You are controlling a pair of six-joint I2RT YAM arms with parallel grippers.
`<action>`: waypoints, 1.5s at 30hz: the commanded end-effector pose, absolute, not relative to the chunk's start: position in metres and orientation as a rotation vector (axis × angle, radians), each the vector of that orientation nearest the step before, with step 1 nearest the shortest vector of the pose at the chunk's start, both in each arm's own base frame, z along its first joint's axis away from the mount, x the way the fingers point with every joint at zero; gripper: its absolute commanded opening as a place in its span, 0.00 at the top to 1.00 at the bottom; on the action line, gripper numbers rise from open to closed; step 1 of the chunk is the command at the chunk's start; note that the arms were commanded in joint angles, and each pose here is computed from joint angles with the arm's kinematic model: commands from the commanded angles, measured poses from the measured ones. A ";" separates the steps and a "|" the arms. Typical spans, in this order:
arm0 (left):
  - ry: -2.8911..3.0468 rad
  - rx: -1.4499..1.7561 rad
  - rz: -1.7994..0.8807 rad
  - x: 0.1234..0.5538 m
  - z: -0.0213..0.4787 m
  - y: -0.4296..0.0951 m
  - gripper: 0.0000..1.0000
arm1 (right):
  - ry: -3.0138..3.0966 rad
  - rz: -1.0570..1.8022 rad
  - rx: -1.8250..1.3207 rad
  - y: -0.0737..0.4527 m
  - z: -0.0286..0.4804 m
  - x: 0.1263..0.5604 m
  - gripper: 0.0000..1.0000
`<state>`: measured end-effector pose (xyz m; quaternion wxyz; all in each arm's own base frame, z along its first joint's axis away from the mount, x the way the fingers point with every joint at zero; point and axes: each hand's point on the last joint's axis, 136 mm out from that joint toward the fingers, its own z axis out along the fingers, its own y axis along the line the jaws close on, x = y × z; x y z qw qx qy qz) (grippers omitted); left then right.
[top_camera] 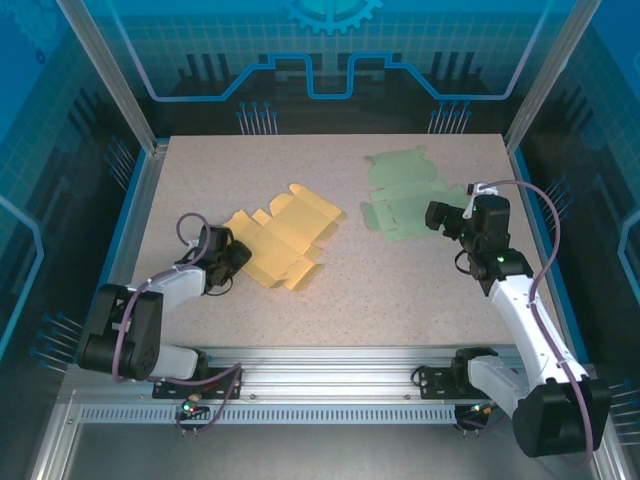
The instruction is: Fold the paper box
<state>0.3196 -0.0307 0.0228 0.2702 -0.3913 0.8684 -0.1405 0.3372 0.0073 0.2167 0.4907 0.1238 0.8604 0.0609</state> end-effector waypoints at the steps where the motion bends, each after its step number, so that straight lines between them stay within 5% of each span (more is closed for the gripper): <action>1: 2.285 -0.918 -0.543 0.358 0.038 -0.055 0.48 | 2.081 0.191 0.301 0.015 0.226 0.338 0.00; 8: 2.228 -0.640 -0.560 0.403 0.075 -0.070 1.00 | 2.104 0.250 0.268 0.027 0.227 0.348 0.00; 19: 2.032 0.145 -0.602 0.421 0.194 -0.123 1.00 | 2.109 0.429 0.060 0.070 0.243 0.359 0.00; 28: 1.857 0.756 -0.623 0.395 0.285 -0.169 1.00 | 2.028 0.560 -0.521 0.168 0.303 0.364 0.00; 38: 1.858 1.206 -0.617 0.390 0.334 -0.185 1.00 | 2.038 0.587 -0.691 0.226 0.313 0.401 0.00; 45: 2.084 1.394 -0.734 0.397 0.298 -0.185 1.00 | 2.087 0.658 -0.634 0.228 0.304 0.408 0.00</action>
